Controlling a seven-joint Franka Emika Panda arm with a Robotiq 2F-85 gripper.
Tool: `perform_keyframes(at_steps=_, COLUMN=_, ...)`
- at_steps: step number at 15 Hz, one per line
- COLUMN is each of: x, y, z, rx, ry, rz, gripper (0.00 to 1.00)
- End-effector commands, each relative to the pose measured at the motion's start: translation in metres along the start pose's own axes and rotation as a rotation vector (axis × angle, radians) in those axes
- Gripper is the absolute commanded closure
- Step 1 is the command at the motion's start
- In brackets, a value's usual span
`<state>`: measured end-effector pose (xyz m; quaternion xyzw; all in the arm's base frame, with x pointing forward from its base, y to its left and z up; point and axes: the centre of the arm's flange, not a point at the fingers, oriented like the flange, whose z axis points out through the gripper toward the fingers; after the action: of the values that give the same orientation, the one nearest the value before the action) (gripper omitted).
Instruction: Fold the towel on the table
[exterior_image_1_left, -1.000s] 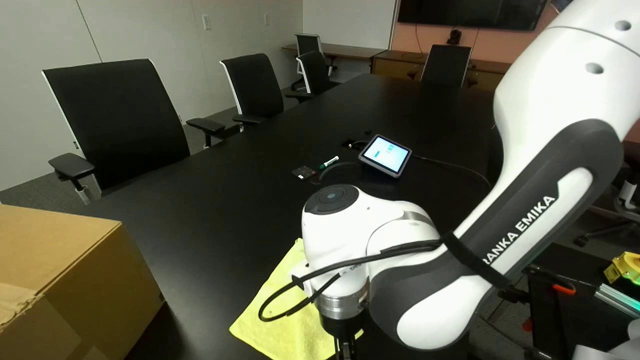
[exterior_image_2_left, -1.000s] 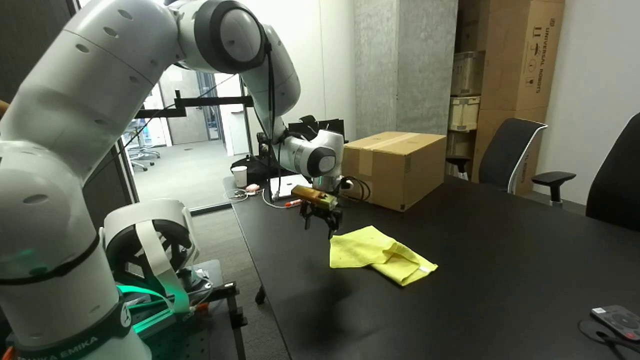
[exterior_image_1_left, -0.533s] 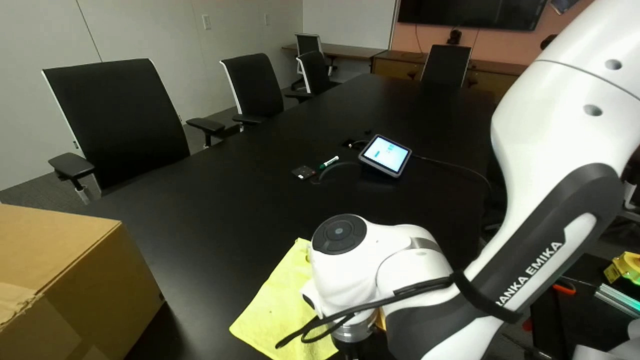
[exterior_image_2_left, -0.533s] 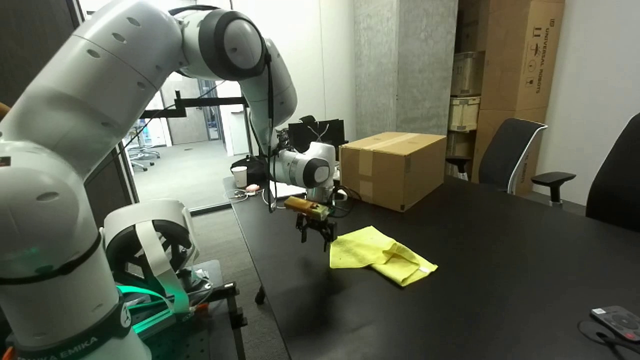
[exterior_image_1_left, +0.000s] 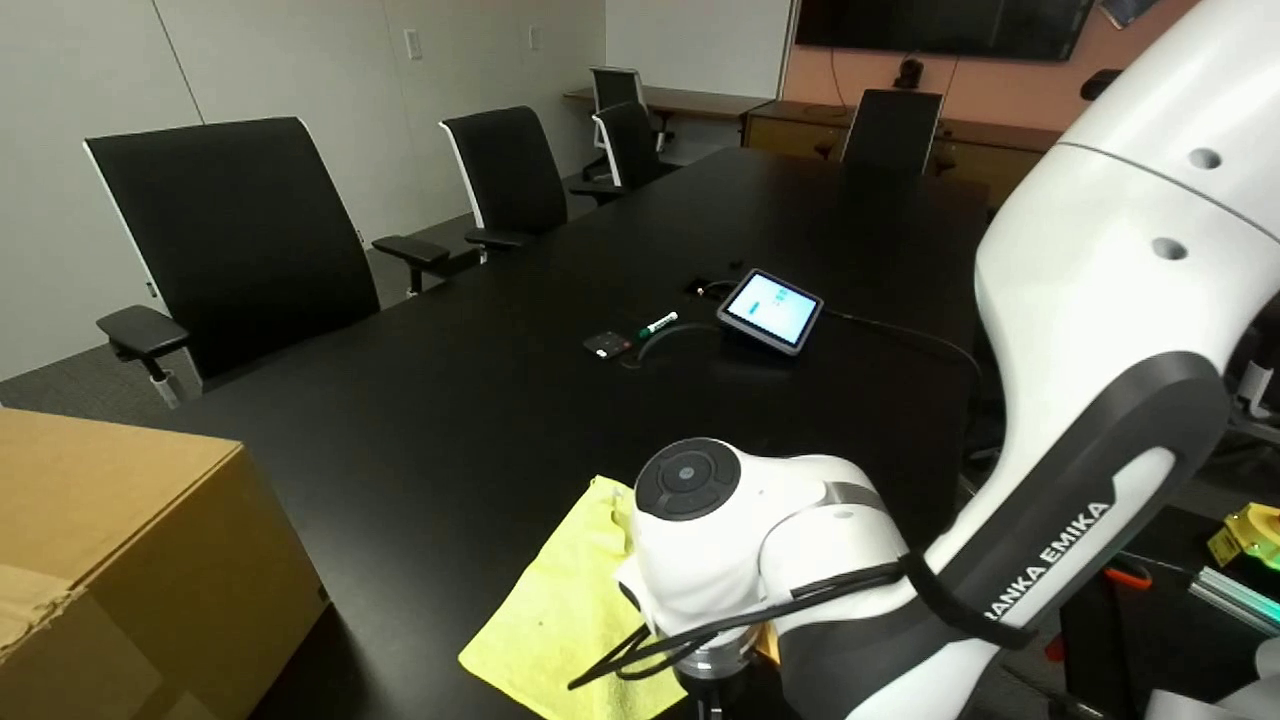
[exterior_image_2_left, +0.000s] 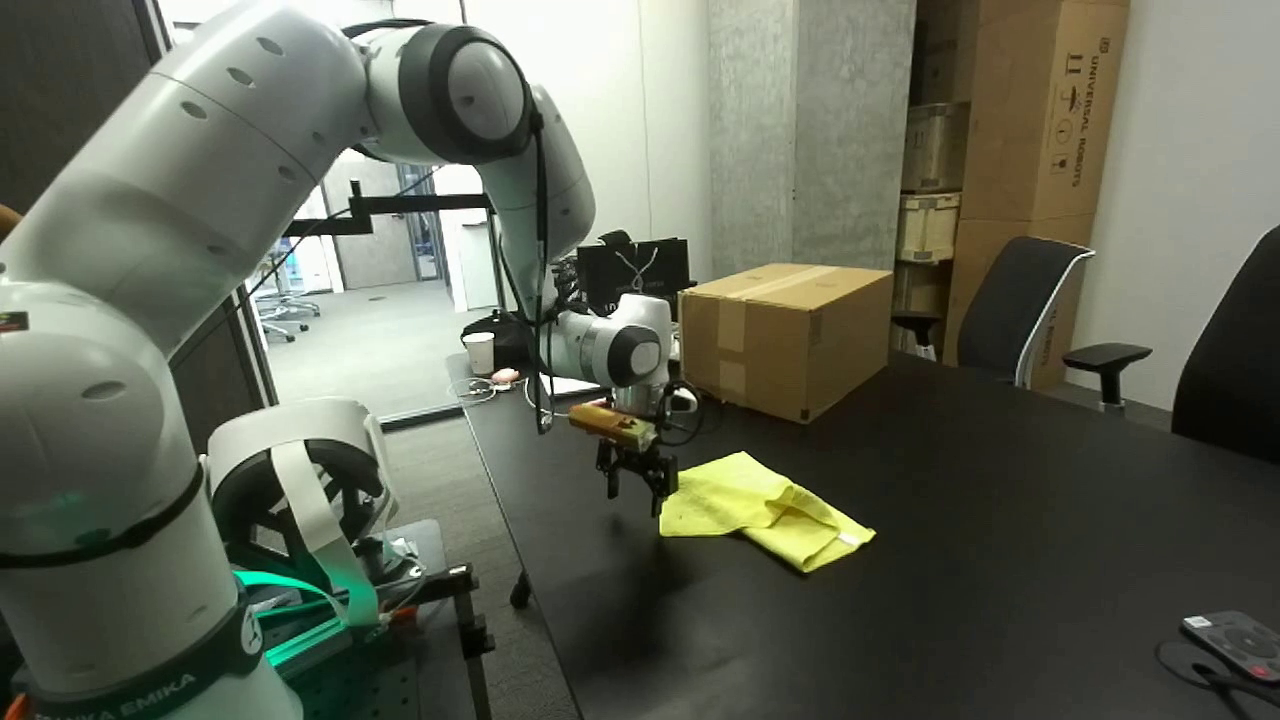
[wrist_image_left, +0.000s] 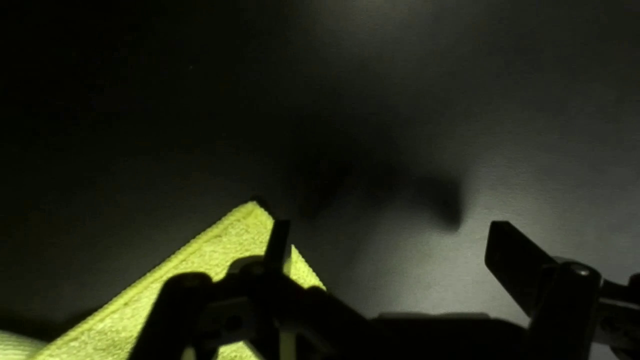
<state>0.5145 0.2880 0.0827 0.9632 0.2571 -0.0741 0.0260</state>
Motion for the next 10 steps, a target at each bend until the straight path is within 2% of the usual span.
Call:
perform_keyframes(at_steps=1, x=-0.003, y=0.013, z=0.0, rx=-0.01, ry=0.036, rz=0.036, gripper=0.0)
perform_keyframes(at_steps=10, x=0.007, y=0.042, z=0.011, rx=0.019, ry=0.03, rz=0.099, gripper=0.0)
